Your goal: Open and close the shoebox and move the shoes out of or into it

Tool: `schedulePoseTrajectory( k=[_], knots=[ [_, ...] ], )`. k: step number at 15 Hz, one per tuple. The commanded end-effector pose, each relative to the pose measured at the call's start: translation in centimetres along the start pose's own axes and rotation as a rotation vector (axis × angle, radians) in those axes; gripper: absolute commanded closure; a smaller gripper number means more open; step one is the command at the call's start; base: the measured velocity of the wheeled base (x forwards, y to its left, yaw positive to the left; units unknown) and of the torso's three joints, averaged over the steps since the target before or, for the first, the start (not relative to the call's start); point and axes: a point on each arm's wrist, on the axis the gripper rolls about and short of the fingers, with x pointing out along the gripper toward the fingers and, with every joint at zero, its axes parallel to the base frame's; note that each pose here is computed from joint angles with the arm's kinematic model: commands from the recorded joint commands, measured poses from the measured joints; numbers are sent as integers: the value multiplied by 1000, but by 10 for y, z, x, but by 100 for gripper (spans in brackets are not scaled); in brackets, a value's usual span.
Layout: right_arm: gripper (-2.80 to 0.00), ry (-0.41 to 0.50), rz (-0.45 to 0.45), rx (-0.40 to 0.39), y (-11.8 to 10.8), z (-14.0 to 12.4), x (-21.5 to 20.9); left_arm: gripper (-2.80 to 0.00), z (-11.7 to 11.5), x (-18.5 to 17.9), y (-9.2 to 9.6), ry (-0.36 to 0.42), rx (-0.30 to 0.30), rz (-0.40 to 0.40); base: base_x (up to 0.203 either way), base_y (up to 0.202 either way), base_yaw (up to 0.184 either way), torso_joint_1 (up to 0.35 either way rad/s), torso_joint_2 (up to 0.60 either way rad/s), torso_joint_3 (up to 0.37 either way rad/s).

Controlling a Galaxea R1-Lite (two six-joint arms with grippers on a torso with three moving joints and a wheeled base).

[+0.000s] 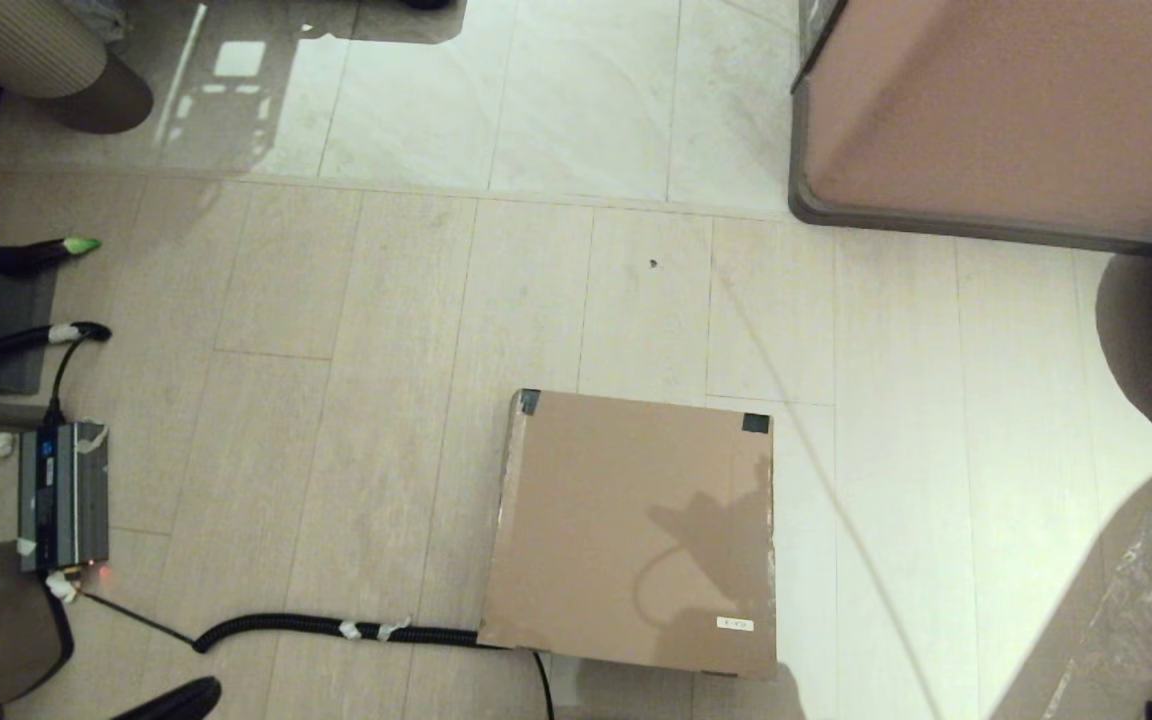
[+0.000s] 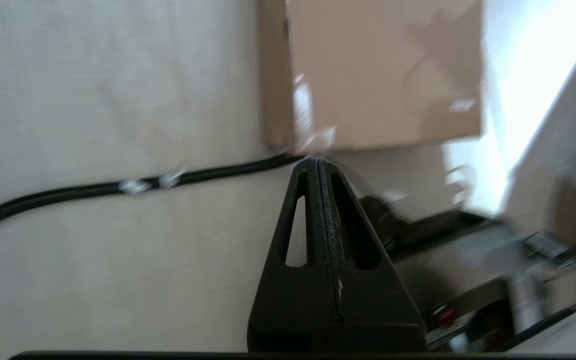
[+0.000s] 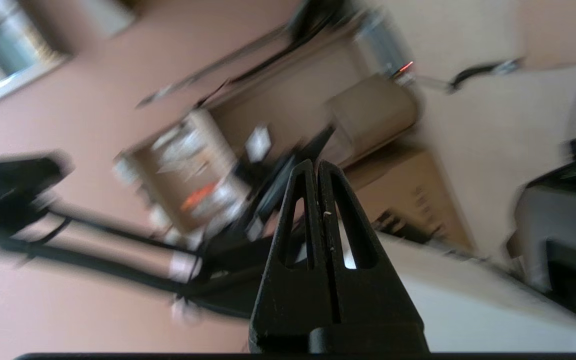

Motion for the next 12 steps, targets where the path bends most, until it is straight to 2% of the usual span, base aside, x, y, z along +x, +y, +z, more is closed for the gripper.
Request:
schedulePoseTrajectory(
  k=[1,3,4,6,7,8,9,10,11,12],
  knots=[
    [0,-38,-75,-36,-15,-1,1,0,-18,-31,-10,-77,76,64,0,0,0,0,0,0],
    [0,-121,-247,-192,-33,-5,-1,0,-36,-49,-14,-78,132,196,0,0,0,0,0,0],
    [0,-175,-394,-291,-43,-7,-3,0,-44,-55,-15,-78,150,252,0,0,0,0,0,0],
    [0,-242,-781,-509,-60,-12,-11,0,-54,-62,-17,-61,179,324,0,0,0,0,0,0],
    [0,-253,-971,-590,-65,-14,-16,0,-57,-63,-17,-70,190,316,0,0,0,0,0,0],
    [0,-234,-1166,-656,-70,-17,-21,0,-59,-64,-17,-78,197,302,0,0,0,0,0,0],
    [0,-145,-1330,-700,-74,-22,-25,0,-59,-63,-17,-58,190,297,0,0,0,0,0,0],
    [0,-46,-1403,-756,-75,-24,-27,0,-58,-61,-16,-39,165,295,0,0,0,0,0,0],
    [0,30,-1423,-812,-75,-23,-26,0,-58,-60,-16,-28,131,295,0,0,0,0,0,0],
    [0,65,-1401,-862,-75,-22,-25,0,-58,-61,-16,-32,109,300,0,0,0,0,0,0]
  ],
)
